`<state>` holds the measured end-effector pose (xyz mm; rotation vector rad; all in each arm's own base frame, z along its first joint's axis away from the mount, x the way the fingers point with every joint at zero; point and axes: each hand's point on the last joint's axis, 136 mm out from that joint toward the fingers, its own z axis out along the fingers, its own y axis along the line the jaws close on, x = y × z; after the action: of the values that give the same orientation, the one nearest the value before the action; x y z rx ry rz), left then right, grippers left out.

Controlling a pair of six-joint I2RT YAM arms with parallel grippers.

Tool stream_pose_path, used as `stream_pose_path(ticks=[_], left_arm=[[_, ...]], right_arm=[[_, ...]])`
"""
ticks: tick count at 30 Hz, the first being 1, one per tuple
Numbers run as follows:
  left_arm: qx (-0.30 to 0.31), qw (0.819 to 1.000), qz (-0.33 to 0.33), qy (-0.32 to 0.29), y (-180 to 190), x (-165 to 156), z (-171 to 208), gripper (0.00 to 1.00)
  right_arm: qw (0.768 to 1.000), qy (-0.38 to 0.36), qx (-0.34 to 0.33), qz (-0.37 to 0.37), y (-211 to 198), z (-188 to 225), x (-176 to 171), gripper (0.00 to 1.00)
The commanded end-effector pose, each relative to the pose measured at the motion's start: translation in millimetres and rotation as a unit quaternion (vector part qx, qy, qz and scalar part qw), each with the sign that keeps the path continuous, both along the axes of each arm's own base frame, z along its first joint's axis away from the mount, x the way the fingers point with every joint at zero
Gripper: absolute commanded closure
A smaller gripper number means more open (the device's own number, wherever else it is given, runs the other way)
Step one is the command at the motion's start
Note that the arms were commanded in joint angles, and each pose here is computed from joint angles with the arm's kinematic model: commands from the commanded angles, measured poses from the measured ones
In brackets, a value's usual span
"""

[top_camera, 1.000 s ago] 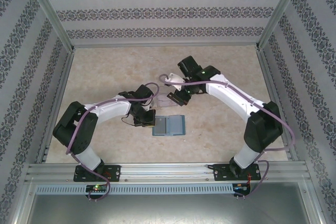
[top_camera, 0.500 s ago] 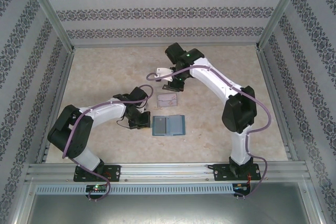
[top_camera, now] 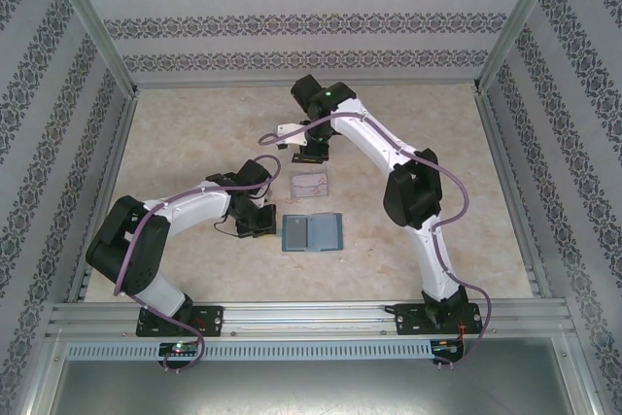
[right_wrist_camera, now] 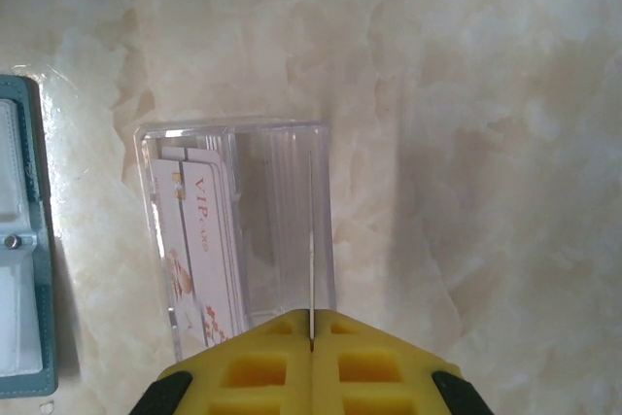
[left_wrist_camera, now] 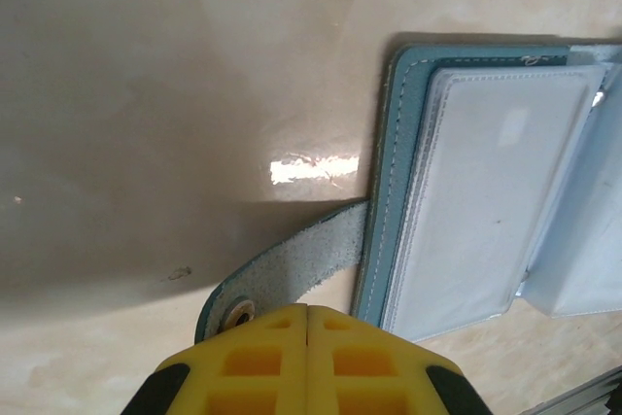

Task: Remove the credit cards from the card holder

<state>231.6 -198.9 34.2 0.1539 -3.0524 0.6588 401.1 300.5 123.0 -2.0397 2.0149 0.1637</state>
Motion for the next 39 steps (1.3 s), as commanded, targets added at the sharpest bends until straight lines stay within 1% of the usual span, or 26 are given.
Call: stream_pose_path(ticks=[1,7,11,15,16,17,18,20,21,23,28,33,39], left_arm=[[0.004,1.0,0.012,-0.005,6.4,1.2,3.7,1.0],[0.002,1.0,0.015,-0.001,7.3,1.1,1.5,1.0],[0.001,1.0,0.013,0.0,6.6,2.7,1.2,1.0],[0.001,1.0,0.012,0.0,6.1,3.3,1.6,1.0],[0.001,1.0,0.012,0.0,5.8,3.5,1.9,1.0],[0.001,1.0,0.012,0.0,6.1,3.4,1.9,1.0],[0.001,1.0,0.012,0.0,6.0,3.6,2.4,1.0],[0.002,1.0,0.011,0.0,5.7,3.7,2.0,1.0],[0.001,1.0,0.012,0.001,5.7,3.9,2.0,1.0],[0.001,1.0,0.011,0.002,5.4,4.2,2.0,1.0],[0.002,1.0,0.01,0.001,5.3,5.0,2.4,1.0],[0.001,1.0,0.01,0.002,5.2,4.6,2.9,1.0],[-0.001,1.0,0.01,0.0,4.1,5.4,4.0,1.0]], right_arm=[[0.999,0.029,-0.02,0.019,-0.7,-10.8,-9.0,1.0],[0.997,0.068,-0.039,0.016,-7.7,-27.8,-18.1,1.0],[0.994,0.097,-0.041,0.012,-13.2,-33.4,-25.9,1.0],[0.993,0.109,-0.04,0.007,-14.9,-37.5,-27.2,1.0],[0.993,0.107,-0.038,0.009,-14.2,-37.2,-26.3,0.97],[0.994,0.102,-0.037,0.007,-13.4,-36.5,-24.1,0.88],[0.995,0.095,-0.036,0.004,-13.0,-36.1,-21.0,0.83],[0.997,0.068,-0.04,-0.01,-14.7,-34.5,-8.2,0.77],[0.997,0.055,-0.043,-0.017,-16.1,-34.0,-2.7,0.75],[0.998,0.033,-0.046,-0.027,-18.6,-32.4,7.0,0.74],[0.998,0.005,-0.041,-0.038,-20.6,-26.7,18.8,0.73],[0.998,0.002,-0.043,-0.042,-21.9,-25.4,19.0,0.72],[0.999,-0.008,-0.01,-0.04,-14.6,-9.3,16.8,0.71]])
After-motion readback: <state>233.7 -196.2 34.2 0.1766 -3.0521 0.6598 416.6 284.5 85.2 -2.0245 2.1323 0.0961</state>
